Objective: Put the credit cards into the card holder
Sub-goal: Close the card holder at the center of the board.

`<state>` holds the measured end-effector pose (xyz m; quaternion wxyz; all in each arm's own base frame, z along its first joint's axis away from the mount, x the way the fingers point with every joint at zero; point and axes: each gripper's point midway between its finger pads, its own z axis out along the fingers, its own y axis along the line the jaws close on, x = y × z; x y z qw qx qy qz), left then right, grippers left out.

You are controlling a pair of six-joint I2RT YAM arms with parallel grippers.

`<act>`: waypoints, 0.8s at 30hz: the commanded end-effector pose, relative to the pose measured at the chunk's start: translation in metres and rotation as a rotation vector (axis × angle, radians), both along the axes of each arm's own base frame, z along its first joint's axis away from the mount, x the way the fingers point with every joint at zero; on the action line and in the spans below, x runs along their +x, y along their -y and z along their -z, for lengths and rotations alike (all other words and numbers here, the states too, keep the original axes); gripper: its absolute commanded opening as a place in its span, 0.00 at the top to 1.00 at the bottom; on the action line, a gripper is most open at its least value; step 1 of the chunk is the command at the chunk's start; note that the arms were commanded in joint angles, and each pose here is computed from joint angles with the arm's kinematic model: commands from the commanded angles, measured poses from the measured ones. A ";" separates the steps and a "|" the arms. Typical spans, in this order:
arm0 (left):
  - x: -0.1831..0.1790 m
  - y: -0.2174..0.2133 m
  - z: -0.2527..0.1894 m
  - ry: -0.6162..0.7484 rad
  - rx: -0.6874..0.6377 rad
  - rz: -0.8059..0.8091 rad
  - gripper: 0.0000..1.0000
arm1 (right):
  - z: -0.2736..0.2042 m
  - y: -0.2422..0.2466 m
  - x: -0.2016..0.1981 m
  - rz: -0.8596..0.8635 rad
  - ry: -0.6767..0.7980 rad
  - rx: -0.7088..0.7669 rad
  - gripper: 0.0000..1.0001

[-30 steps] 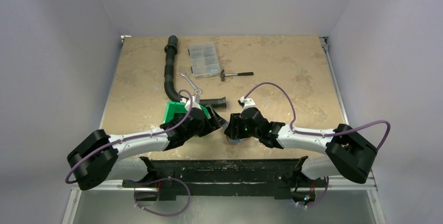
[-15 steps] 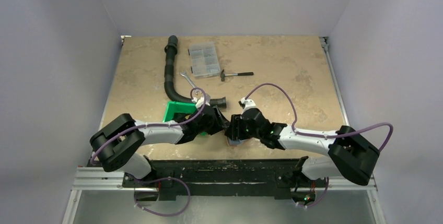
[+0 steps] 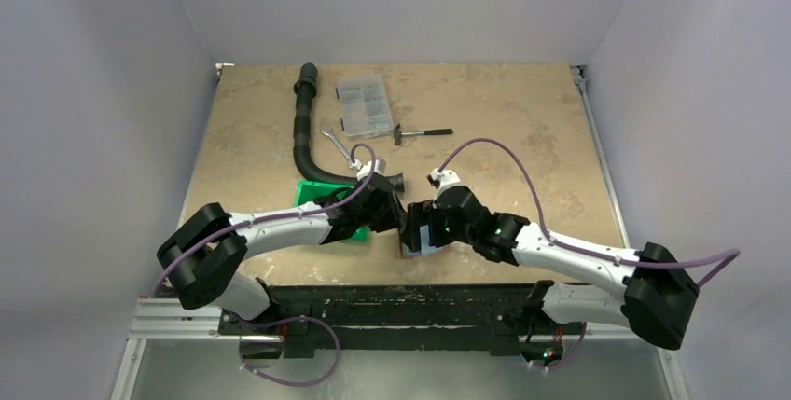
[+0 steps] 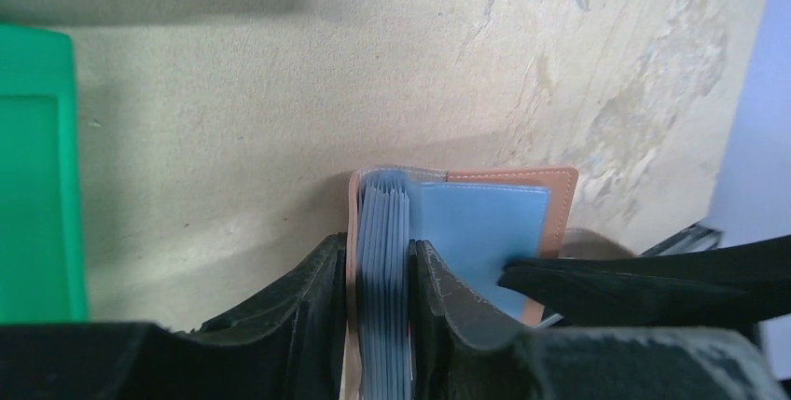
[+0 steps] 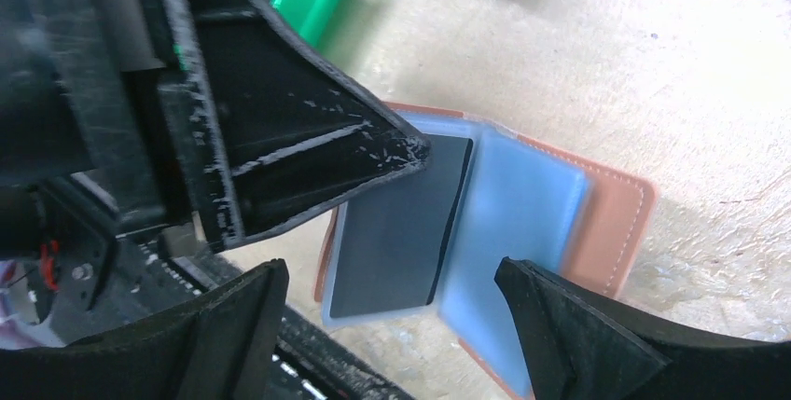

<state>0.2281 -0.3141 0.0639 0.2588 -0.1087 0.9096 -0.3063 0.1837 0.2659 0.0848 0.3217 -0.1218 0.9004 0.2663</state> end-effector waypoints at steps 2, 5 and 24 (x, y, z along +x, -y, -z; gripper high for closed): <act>0.001 -0.012 -0.025 0.054 0.189 0.151 0.99 | -0.037 0.007 0.001 -0.005 0.032 -0.009 0.03; -0.002 -0.024 -0.016 0.029 0.325 0.223 1.00 | -0.044 0.020 0.011 0.048 0.073 -0.021 0.03; -0.008 -0.014 -0.007 0.155 1.017 0.273 0.97 | 0.023 0.028 0.002 0.047 -0.289 0.254 0.28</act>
